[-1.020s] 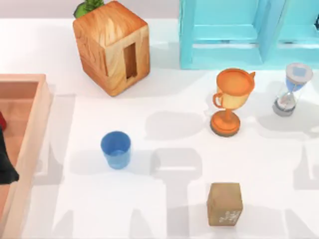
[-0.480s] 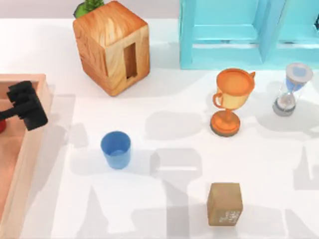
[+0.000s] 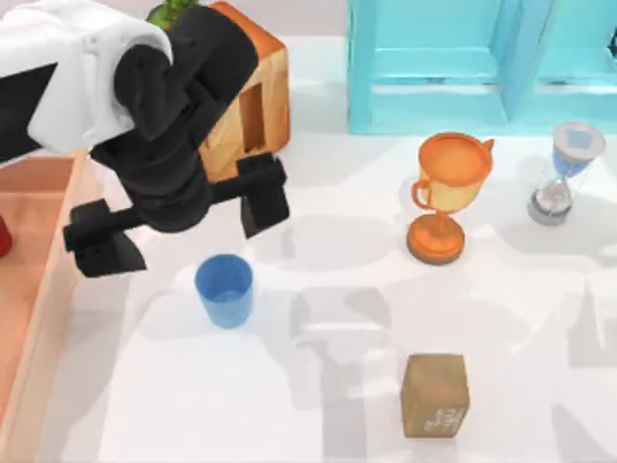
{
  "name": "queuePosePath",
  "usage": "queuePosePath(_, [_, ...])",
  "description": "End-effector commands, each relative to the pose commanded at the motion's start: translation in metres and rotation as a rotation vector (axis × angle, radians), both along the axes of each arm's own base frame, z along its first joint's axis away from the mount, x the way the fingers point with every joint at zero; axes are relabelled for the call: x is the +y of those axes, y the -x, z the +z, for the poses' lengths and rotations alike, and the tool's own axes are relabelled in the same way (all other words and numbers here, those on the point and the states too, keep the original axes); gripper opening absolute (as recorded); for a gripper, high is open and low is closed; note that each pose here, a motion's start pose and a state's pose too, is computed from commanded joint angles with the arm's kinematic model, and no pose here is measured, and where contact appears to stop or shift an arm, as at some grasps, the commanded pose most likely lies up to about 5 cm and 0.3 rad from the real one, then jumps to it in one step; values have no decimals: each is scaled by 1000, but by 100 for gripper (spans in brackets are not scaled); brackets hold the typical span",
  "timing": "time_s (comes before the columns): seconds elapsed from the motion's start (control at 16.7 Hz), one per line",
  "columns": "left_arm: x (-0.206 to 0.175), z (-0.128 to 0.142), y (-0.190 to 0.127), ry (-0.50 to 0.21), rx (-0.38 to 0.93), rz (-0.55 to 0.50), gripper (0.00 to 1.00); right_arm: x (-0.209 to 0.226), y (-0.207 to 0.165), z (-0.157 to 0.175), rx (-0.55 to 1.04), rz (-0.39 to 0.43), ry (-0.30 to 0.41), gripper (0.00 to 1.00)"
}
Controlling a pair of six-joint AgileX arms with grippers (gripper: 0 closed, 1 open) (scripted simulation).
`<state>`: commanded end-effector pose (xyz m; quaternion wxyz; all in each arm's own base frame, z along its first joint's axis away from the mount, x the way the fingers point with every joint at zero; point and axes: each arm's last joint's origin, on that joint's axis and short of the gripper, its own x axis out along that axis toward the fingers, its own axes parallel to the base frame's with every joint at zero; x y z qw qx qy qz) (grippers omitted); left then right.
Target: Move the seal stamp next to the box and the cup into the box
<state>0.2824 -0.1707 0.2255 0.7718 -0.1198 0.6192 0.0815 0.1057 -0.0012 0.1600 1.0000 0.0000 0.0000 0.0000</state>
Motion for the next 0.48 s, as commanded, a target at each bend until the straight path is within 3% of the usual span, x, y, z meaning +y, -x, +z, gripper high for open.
queuePosePath(0.24, [-88, -13, 4, -54, 138, -90, 100, 0, 0, 0, 0, 0, 0, 100])
queuePosePath(0.48, [-162, -20, 35, -79, 204, -202, 100, 0, 0, 0, 0, 0, 0, 100])
